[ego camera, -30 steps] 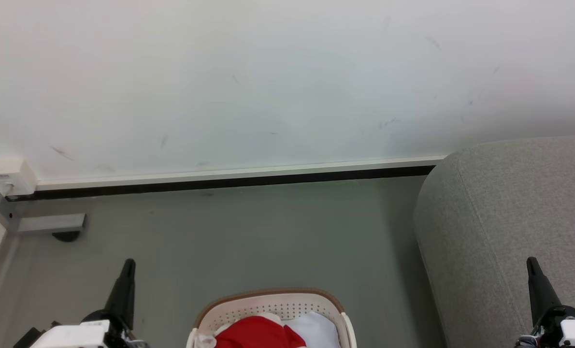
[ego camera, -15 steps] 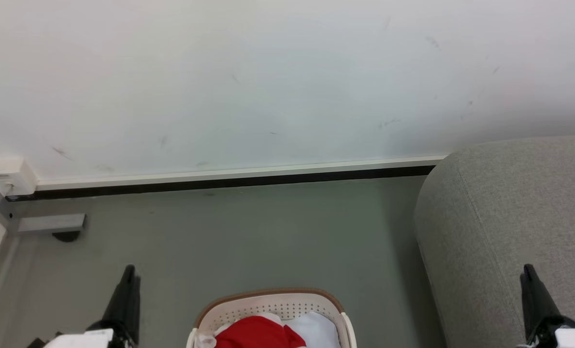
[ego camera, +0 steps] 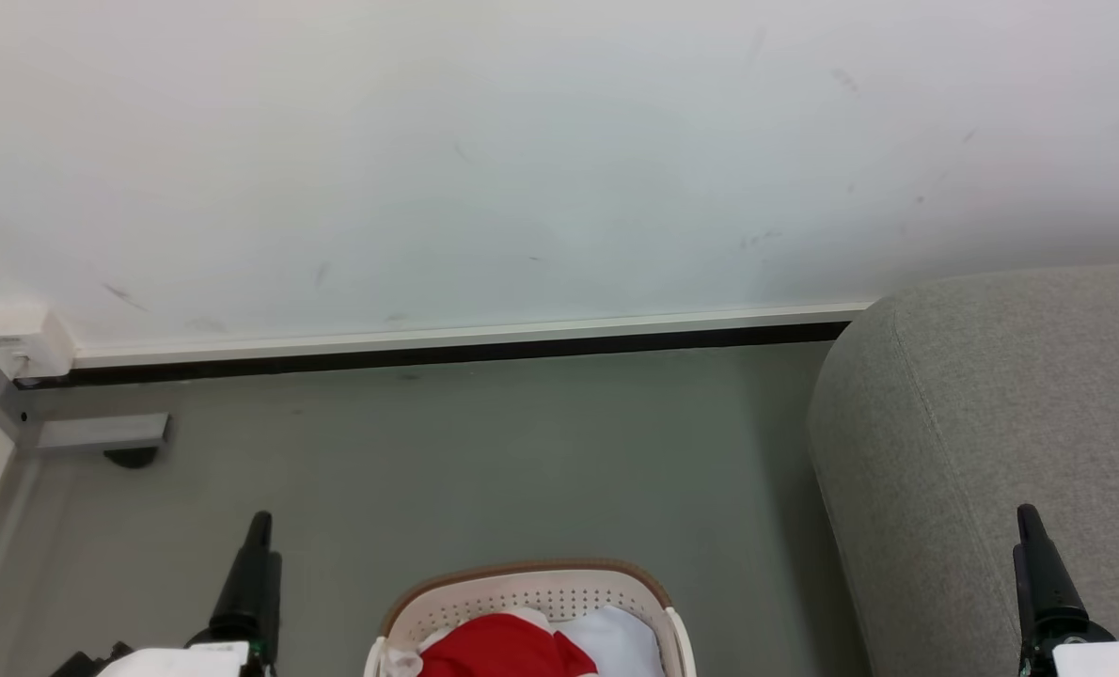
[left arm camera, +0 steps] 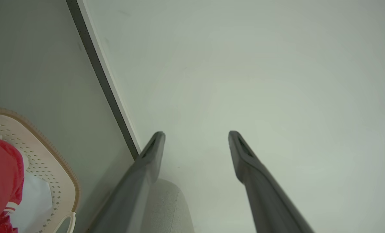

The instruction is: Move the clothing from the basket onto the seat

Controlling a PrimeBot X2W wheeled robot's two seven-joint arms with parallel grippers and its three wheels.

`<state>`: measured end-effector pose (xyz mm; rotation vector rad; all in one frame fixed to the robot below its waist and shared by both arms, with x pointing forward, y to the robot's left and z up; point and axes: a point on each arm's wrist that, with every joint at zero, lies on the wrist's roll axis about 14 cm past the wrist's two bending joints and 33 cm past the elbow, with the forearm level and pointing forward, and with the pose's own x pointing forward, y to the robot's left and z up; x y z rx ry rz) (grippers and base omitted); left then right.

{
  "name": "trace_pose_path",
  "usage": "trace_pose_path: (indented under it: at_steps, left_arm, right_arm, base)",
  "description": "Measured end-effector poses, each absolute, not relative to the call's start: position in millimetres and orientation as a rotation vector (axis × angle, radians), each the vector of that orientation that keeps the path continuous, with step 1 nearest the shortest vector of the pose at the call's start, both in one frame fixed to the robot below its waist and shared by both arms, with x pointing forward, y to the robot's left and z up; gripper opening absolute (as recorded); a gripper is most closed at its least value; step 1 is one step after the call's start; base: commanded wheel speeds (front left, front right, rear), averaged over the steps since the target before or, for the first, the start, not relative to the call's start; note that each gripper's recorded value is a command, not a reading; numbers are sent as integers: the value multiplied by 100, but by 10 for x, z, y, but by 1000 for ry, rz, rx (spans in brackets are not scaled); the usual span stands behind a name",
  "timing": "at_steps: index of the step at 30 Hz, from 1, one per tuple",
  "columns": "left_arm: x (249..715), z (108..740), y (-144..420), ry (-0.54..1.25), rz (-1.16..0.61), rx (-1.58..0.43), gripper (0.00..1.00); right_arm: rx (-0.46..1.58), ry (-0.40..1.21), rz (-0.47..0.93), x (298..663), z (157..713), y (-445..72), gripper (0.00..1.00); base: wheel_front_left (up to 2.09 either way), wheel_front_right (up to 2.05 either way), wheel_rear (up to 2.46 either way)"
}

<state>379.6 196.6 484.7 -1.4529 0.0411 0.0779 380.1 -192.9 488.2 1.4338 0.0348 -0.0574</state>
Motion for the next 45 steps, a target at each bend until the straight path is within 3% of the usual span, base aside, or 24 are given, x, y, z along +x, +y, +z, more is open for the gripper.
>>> trace_pose_path:
  at_steps: [18,45]
  left_arm:
    - [3800,4912,1859,55,65,-1100,100]
    - [3775,4991,1775,14,42,-783,100]
  right_arm:
    - [941,20,23,3815,5044,-1801,100]
    - [581,-30,83,3785,5142,-1654,100]
  base:
    - [0,0,0]
    - [0,0,0]
